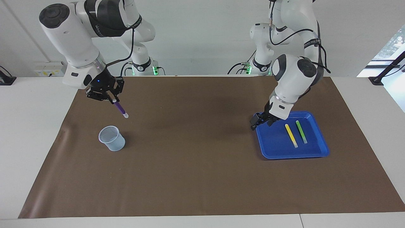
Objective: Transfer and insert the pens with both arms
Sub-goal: 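Insert the purple pen into the white cup with the right gripper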
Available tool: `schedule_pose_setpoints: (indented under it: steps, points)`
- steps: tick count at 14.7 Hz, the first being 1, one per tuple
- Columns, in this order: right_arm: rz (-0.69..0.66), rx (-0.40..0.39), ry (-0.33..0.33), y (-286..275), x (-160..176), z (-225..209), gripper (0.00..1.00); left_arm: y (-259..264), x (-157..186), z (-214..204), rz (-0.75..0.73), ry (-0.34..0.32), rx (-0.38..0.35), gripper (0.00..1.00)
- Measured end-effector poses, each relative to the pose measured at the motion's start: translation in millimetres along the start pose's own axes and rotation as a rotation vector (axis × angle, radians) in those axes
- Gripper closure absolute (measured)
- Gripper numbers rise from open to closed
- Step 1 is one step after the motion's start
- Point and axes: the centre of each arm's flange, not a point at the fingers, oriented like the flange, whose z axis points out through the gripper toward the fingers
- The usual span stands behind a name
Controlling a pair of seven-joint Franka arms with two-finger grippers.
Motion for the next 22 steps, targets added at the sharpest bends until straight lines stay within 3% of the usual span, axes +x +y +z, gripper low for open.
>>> schedule_pose_setpoints:
  steps: [3, 6, 14, 15, 18, 19, 20, 22]
  points:
    - [-0.09, -0.103, 0.0, 16.1, 2.5, 26.0, 0.81, -61.0, 11.2, 14.9, 0.1, 0.01, 0.038, 0.0]
    - [-0.127, -0.122, -0.015, 28.9, -4.6, 57.2, 0.81, -104.8, 23.0, 21.1, 0.183, 0.036, 0.138, 0.0]
    - [-0.154, -0.122, -0.007, 36.2, -29.3, 112.5, 0.81, -120.5, 23.1, 70.0, 0.212, -0.015, 0.169, 0.02]
    - [-0.152, -0.117, -0.014, 36.5, -32.2, 117.9, 0.81, -124.4, 20.8, 73.4, 0.207, -0.022, 0.171, 0.08]
    - [-0.142, -0.12, -0.006, 41.9, -37.7, 128.0, 0.82, -136.7, 18.1, 78.5, 0.189, -0.031, 0.173, 0.41]
    - [-0.141, -0.121, -0.004, 42.3, -38.1, 128.9, 0.74, -140.7, 18.1, 78.8, 0.182, -0.033, 0.174, 0.41]
    - [-0.141, -0.122, -0.003, 42.2, -38.1, 128.7, 0.65, -143.3, 18.8, 77.4, 0.177, -0.03, 0.173, 0.49]
    - [-0.141, -0.124, 0.0, 42.0, -38.1, 127.3, 0.44, -144.1, 19.0, 74.8, 0.175, -0.026, 0.173, 0.76]
